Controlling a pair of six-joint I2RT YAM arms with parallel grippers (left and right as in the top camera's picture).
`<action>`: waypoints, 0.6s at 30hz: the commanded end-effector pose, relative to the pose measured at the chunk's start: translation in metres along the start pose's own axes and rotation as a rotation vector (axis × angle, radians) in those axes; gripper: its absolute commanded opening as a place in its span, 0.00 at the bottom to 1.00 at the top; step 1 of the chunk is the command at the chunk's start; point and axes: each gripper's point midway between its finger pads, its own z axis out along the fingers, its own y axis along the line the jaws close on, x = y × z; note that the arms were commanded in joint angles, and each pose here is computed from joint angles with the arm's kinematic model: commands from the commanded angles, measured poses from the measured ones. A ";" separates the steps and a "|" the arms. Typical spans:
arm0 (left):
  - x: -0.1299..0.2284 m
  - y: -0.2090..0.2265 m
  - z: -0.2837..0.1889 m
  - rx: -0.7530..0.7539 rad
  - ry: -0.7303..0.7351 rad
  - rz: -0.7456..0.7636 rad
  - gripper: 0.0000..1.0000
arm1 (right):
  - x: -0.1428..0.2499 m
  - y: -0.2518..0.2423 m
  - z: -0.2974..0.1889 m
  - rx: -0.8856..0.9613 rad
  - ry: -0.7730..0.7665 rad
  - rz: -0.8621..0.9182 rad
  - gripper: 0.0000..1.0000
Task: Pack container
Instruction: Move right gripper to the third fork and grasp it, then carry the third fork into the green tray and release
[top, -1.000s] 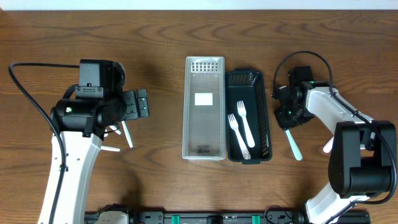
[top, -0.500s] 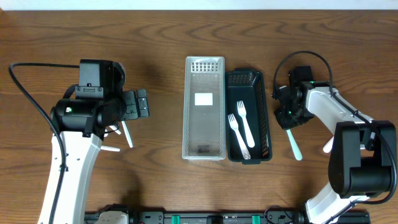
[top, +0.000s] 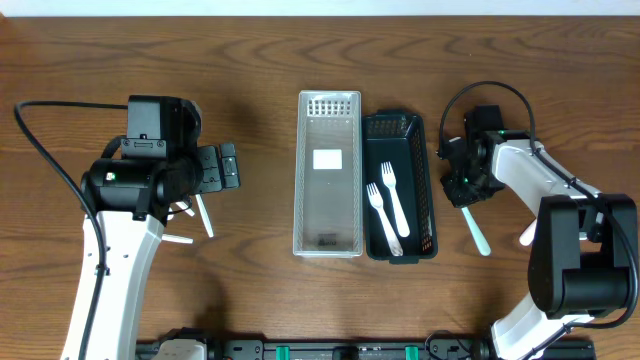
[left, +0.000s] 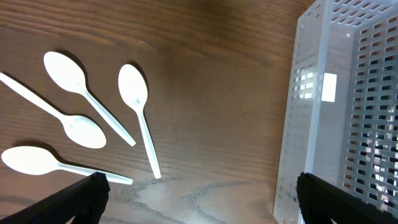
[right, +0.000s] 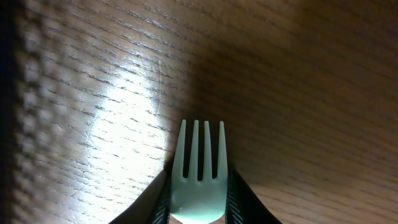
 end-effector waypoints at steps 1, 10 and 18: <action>-0.005 0.001 -0.003 -0.002 -0.010 -0.006 0.98 | -0.002 0.005 0.005 -0.028 0.005 0.025 0.01; -0.005 0.001 -0.003 -0.002 -0.011 -0.005 0.98 | -0.063 -0.013 -0.102 0.015 -0.191 0.198 0.01; -0.007 0.000 -0.003 0.000 -0.017 -0.005 0.98 | -0.106 0.020 -0.219 0.022 -0.385 0.379 0.01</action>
